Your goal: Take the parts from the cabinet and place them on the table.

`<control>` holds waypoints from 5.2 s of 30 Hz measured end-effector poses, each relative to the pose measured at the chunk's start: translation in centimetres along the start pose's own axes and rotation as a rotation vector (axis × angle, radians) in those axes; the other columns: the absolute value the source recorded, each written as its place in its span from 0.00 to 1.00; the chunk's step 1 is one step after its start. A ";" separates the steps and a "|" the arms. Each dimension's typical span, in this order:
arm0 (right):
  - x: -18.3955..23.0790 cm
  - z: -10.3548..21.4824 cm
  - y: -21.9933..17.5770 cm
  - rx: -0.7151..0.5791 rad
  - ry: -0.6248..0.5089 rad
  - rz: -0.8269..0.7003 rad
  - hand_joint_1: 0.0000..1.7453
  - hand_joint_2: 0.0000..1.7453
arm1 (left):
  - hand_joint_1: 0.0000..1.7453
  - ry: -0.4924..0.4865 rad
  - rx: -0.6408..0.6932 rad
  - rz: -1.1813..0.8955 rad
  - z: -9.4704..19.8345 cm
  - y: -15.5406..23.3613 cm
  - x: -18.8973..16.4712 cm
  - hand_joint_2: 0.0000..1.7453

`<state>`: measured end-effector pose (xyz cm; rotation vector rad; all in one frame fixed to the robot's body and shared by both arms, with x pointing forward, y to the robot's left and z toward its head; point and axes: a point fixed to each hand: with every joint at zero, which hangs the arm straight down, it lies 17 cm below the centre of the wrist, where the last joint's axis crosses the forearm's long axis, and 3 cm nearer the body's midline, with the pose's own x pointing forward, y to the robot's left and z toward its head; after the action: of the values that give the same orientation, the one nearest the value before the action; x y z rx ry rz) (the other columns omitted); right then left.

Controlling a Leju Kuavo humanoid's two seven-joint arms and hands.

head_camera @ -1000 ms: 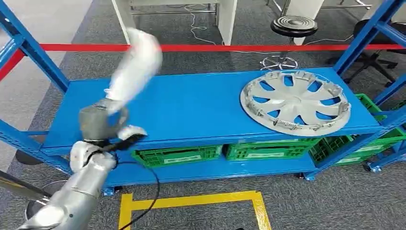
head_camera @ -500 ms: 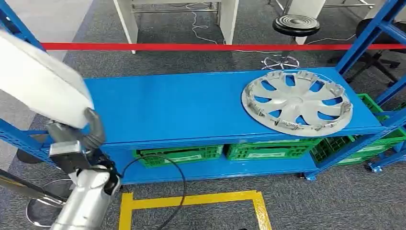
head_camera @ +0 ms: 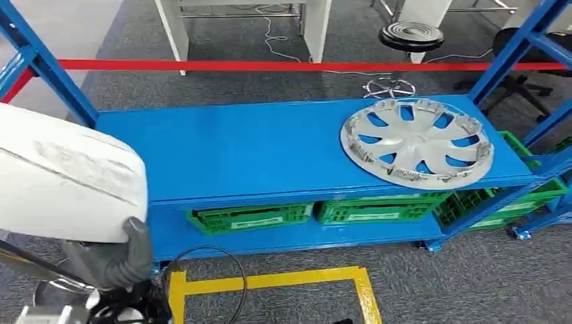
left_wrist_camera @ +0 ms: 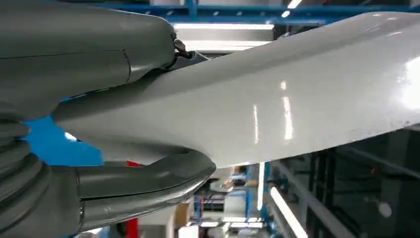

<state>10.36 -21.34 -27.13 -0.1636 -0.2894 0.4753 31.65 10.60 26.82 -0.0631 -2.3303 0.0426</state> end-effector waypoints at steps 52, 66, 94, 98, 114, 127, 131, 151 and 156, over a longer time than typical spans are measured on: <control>-0.3 0.4 1.9 0.115 0.021 -0.073 0.00 0.00 | 1.00 -0.063 -0.078 0.194 -0.7 0.6 3.9 1.00; -0.2 0.5 2.1 0.130 0.024 -0.141 0.00 0.00 | 1.00 -0.049 -0.032 0.141 0.0 1.7 3.9 1.00; -1.0 1.4 4.4 0.264 0.077 0.060 0.00 0.00 | 1.00 0.028 0.034 0.115 2.2 2.9 3.2 1.00; -1.3 1.4 4.6 0.271 0.080 0.066 0.00 0.00 | 1.00 0.024 0.039 0.114 2.1 3.1 3.3 1.00; -1.9 1.6 4.9 0.280 0.099 0.080 0.00 0.00 | 1.00 0.010 0.065 0.074 2.0 4.0 3.8 1.00; -1.4 1.5 4.7 0.284 0.081 0.089 0.00 0.00 | 1.00 -0.008 0.111 -0.038 1.9 4.8 3.6 1.00; -1.6 1.7 5.0 0.294 0.084 0.081 0.00 0.00 | 1.00 -0.005 0.116 -0.024 1.8 4.8 3.6 1.00; -2.3 1.8 4.8 0.326 0.117 0.078 0.00 0.00 | 1.00 0.004 0.068 0.080 1.5 3.7 3.5 1.00; -1.4 1.8 4.8 0.332 0.095 0.073 0.00 0.00 | 1.00 0.010 0.071 0.077 1.4 3.8 3.1 1.00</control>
<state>6.57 -17.69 -26.85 0.1270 -0.1093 0.5790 28.58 14.55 27.88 -0.1166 -2.3135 0.1630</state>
